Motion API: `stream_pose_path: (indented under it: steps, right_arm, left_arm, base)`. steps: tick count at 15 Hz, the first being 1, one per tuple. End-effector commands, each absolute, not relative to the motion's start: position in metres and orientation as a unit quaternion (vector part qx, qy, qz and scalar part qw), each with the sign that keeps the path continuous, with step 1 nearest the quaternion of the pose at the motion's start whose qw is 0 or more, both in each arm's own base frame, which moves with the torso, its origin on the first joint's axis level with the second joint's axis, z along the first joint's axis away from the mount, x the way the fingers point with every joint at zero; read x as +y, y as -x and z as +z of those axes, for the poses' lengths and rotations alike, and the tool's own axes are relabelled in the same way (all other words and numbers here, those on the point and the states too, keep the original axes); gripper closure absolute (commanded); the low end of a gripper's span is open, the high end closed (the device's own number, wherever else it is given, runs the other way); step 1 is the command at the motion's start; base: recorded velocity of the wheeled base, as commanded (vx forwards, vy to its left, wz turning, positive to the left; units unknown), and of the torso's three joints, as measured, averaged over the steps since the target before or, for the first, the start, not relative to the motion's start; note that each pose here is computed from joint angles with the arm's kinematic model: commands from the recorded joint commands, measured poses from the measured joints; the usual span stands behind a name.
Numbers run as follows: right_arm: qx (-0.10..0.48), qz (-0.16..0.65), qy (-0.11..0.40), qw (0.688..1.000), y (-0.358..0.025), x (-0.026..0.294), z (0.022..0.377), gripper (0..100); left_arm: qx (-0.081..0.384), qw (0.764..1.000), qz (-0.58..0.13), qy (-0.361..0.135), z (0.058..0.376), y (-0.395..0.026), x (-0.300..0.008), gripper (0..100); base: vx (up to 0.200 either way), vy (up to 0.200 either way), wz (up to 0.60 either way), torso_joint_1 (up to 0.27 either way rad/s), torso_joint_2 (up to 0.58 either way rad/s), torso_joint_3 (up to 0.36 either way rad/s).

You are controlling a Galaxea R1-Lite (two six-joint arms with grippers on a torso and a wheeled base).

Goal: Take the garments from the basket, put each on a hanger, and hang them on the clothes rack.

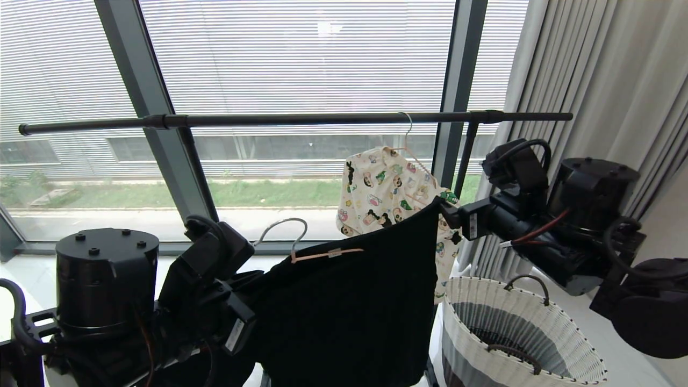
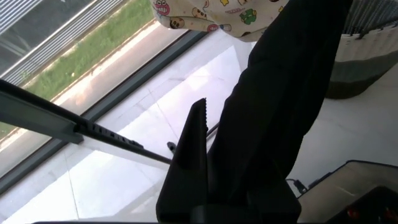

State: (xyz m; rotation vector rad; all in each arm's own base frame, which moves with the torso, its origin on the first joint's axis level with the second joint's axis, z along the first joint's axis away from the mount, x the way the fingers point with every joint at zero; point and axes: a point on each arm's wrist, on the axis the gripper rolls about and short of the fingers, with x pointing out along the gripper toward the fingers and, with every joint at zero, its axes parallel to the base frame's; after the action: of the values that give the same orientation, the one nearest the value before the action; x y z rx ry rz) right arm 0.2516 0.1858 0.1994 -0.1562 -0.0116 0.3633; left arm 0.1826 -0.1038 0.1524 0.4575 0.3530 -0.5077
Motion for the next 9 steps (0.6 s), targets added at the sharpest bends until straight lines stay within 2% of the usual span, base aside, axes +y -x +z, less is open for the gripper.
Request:
stream_pose_path:
  steps: [1, 5, 9]
  right_arm:
    - [-0.043, 0.222, 0.059, 0.972, -0.228, 0.178, 0.237, 0]
    - [-0.029, 0.315, 0.069, 0.946, -0.198, 0.164, 0.254, 0]
    - [-0.002, 0.338, 0.084, 0.937, -0.195, 0.162, 0.25, 0]
  left_arm:
    - [0.179, 0.927, -0.248, -0.217, 0.151, -0.19, -0.108, 100]
    - [0.172, 0.93, -0.249, -0.208, 0.156, -0.195, -0.112, 100]
    - [0.158, 0.933, -0.263, -0.189, 0.16, -0.193, -0.118, 100]
  base:
    - [0.0, 0.0, 0.0, 0.0, 0.0, 0.0]
    - [0.0, 0.0, 0.0, 0.0, 0.0, 0.0]
    - [0.0, 0.0, 0.0, 0.0, 0.0, 0.0]
